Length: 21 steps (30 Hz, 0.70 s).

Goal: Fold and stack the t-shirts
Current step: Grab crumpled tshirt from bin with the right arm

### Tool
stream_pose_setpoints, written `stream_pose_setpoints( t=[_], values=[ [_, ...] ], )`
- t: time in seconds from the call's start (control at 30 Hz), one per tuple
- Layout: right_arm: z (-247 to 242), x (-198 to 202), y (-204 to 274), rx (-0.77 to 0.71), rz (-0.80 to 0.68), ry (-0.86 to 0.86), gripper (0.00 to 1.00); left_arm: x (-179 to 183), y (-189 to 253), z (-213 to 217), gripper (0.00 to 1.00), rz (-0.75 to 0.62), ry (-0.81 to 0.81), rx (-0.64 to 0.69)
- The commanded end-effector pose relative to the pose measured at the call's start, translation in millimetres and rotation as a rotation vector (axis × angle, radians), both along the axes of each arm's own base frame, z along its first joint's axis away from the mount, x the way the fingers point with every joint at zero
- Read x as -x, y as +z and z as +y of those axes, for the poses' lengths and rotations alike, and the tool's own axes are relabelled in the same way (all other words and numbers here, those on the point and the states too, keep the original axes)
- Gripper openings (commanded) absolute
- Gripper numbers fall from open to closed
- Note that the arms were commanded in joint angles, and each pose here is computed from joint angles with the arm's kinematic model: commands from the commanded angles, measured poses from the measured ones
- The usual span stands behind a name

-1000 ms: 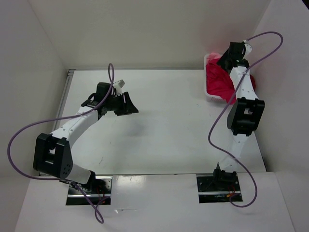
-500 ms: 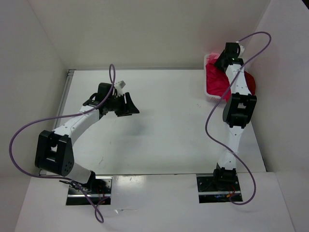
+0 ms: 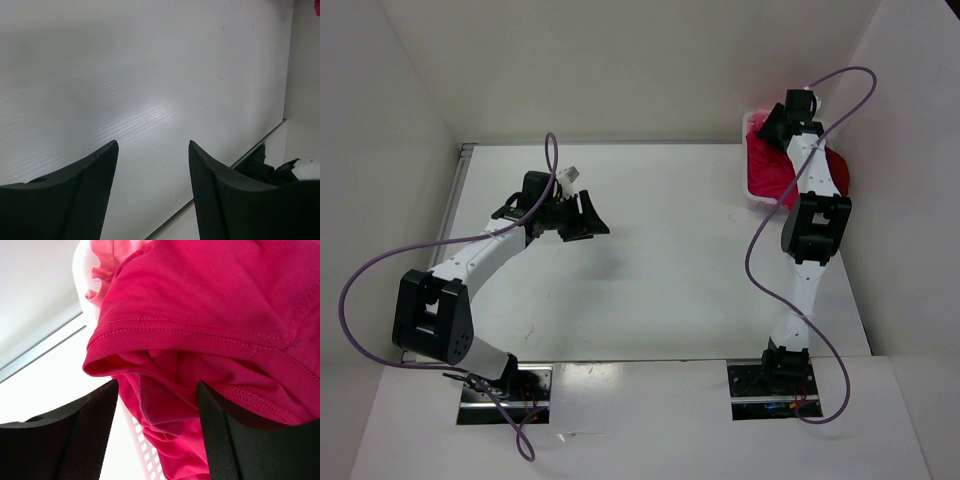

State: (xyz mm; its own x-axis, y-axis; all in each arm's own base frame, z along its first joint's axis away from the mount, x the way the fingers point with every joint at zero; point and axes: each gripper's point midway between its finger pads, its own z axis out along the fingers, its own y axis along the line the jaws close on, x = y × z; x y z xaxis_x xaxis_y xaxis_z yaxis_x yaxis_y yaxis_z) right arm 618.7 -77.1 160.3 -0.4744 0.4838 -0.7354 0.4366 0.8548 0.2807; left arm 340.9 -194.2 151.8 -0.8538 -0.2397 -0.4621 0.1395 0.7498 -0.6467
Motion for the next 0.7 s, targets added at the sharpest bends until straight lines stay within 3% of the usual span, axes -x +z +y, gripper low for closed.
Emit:
stream_pose_setpoints(
  t=[0.0, 0.07, 0.1, 0.2, 0.4, 0.67],
  values=[
    [-2.6, -7.2, 23.9, 0.013, -0.064, 0.019, 0.69, -8.4, 8.2, -1.4, 0.66, -0.038, 0.002, 0.013],
    [-0.4, -8.1, 18.8, 0.003, -0.053, 0.03, 0.6, -8.4, 8.2, -1.4, 0.66, -0.038, 0.002, 0.013],
    [-0.4, -8.4, 15.9, 0.002, -0.044, 0.03, 0.47, -8.8, 4.8, -1.5, 0.66, -0.029, 0.002, 0.011],
    [6.5, -7.9, 28.5, -0.023, -0.072, 0.054, 0.26, -13.8, 11.2, -1.2, 0.66, -0.049, 0.01, 0.008],
    [7.4, -1.7, 74.7, -0.036, -0.149, 0.067, 0.0, -18.8, 18.8, -1.5, 0.67, -0.064, 0.023, 0.013],
    [29.6, 35.6, 191.0, -0.074, -0.346, 0.134, 0.0, -24.3, 39.8, -5.7, 0.67, -0.098, 0.041, 0.06]
  ],
)
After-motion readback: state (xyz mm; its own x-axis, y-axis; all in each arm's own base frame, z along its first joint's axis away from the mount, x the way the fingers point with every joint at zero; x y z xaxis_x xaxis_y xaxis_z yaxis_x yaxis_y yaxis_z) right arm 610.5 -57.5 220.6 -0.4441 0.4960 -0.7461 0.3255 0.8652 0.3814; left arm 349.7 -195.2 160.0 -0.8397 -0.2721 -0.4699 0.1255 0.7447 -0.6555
